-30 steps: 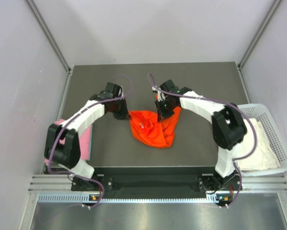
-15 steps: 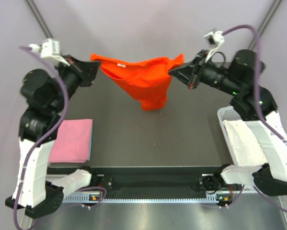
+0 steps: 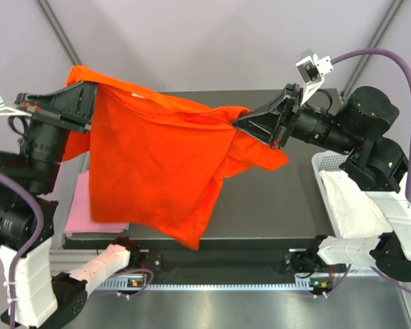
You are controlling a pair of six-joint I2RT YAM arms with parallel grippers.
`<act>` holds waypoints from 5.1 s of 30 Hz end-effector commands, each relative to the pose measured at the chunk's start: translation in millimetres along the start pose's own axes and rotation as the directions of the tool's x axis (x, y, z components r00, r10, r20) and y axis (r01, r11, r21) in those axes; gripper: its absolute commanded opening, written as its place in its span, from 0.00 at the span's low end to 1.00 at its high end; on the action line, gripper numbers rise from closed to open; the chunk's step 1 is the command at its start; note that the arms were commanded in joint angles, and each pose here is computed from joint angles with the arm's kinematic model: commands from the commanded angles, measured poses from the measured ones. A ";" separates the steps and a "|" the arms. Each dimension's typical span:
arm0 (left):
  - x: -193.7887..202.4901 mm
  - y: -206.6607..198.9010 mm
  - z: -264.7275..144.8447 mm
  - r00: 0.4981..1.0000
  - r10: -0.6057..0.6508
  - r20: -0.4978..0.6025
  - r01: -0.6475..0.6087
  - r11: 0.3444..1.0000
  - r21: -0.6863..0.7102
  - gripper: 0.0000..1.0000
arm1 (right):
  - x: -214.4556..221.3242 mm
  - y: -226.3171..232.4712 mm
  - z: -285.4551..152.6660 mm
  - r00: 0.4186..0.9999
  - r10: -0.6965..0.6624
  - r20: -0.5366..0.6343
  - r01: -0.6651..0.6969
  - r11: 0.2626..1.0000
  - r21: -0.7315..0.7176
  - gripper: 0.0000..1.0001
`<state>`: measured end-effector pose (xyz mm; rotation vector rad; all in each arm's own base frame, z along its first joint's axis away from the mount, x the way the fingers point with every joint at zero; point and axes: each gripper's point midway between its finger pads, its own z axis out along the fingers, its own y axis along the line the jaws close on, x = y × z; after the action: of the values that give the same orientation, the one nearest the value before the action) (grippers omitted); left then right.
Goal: Fold and stack the t-shirts
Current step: Flatten the tshirt out
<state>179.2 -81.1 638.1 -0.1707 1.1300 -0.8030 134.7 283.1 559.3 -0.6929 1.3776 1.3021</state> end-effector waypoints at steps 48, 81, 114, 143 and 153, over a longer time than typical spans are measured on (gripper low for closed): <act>410.8 199.1 -191.5 0.463 -0.407 -0.787 -0.142 0.843 -0.519 0.59 | 334.0 -461.8 -201.2 0.683 0.669 -0.294 0.155 0.261 0.953 0.54; 444.0 180.4 -134.0 0.270 -0.226 -0.936 -0.177 0.944 -0.279 0.46 | 307.3 -510.7 -265.3 0.756 0.637 -0.152 0.238 -0.052 0.970 0.00; 530.6 359.3 -55.1 0.259 -0.385 -0.886 -0.424 0.779 -0.462 0.75 | 272.8 -497.9 -285.4 0.772 0.632 -0.064 0.100 -0.021 0.995 0.00; 545.9 508.6 161.6 0.530 0.070 -0.845 -0.617 0.716 -0.328 0.00 | 362.4 -347.0 -286.4 0.606 0.792 0.074 0.020 -0.108 0.994 0.00; 518.3 465.4 117.5 0.433 -0.040 -0.901 -0.621 0.711 -0.330 0.51 | 375.4 -327.7 -282.1 0.619 0.776 0.119 -0.041 -0.119 0.992 0.00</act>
<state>629.8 -134.1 41.3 -0.0591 2.3136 -0.1102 251.4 34.6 48.6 0.6286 2.7680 0.1274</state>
